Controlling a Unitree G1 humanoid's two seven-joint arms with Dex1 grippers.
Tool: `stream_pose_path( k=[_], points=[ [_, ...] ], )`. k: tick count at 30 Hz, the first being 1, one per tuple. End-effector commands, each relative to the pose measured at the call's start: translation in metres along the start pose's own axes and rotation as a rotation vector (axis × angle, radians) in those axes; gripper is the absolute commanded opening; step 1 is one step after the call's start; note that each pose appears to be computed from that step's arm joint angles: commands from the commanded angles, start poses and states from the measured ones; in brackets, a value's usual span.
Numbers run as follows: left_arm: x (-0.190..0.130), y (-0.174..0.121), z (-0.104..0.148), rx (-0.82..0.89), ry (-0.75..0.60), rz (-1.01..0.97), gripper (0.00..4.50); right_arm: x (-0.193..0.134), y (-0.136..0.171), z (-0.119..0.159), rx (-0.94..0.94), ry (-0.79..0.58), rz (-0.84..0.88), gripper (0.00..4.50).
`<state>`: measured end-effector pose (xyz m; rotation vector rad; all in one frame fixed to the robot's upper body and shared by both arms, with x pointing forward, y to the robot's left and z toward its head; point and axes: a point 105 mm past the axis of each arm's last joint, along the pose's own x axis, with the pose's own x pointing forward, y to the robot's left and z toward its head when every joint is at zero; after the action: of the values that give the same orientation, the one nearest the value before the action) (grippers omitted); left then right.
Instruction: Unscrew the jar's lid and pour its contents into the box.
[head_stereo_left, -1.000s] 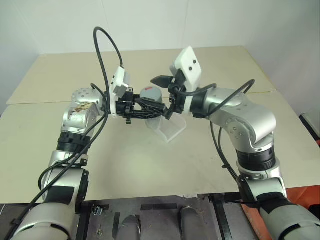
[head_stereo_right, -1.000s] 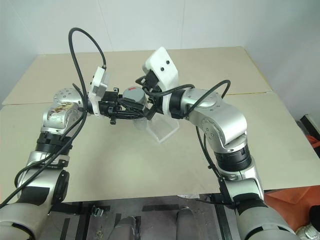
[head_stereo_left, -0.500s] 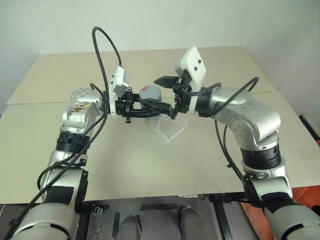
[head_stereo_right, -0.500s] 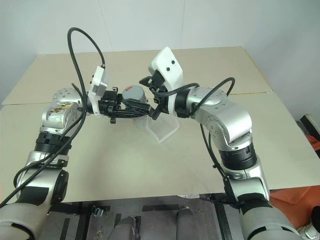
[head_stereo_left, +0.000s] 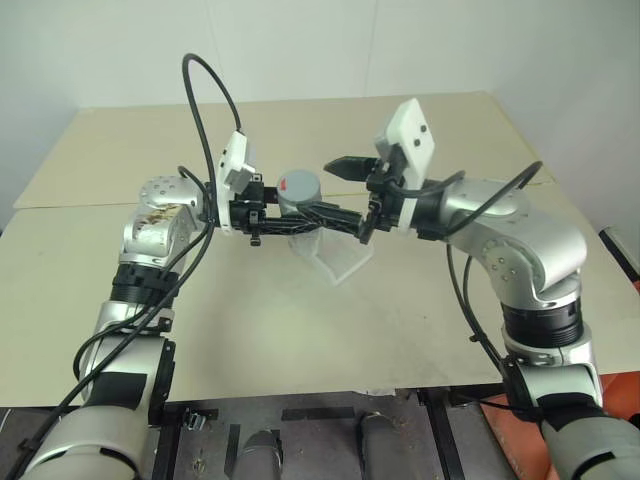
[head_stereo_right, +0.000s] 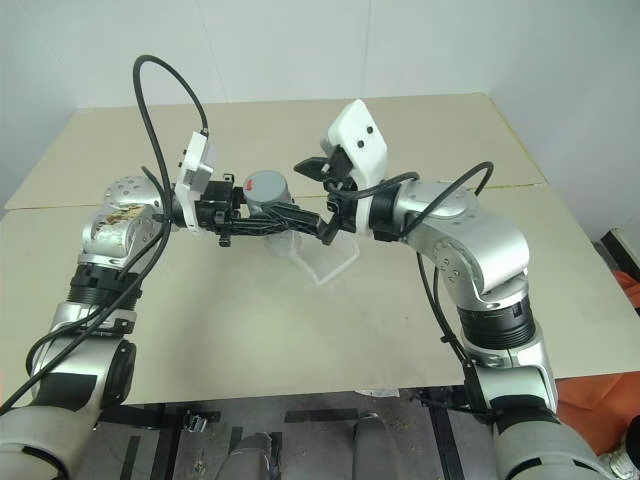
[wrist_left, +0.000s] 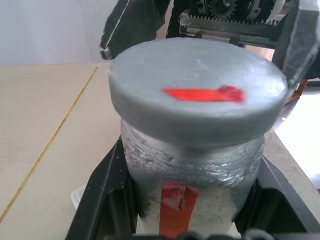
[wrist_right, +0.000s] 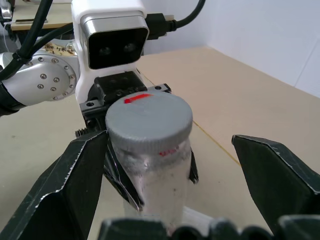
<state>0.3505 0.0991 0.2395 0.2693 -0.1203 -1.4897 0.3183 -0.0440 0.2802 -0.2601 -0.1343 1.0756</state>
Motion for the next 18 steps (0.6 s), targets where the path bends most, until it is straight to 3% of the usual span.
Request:
stream_pose_path(
  k=[1, 9, 18],
  points=[
    [-0.003, -0.002, 0.014, 0.055, -0.023, -0.024, 1.95, -0.014, -0.009, 0.009, -0.032, -0.025, -0.061, 4.48],
    [-0.005, -0.002, 0.013, 0.056, -0.016, -0.024, 1.95, -0.023, 0.005, 0.006, -0.050, -0.007, 0.016, 4.48],
    [-0.003, -0.003, 0.012, 0.054, -0.011, -0.032, 1.95, -0.011, 0.017, 0.029, -0.052, -0.083, 0.064, 4.48]
  ],
)
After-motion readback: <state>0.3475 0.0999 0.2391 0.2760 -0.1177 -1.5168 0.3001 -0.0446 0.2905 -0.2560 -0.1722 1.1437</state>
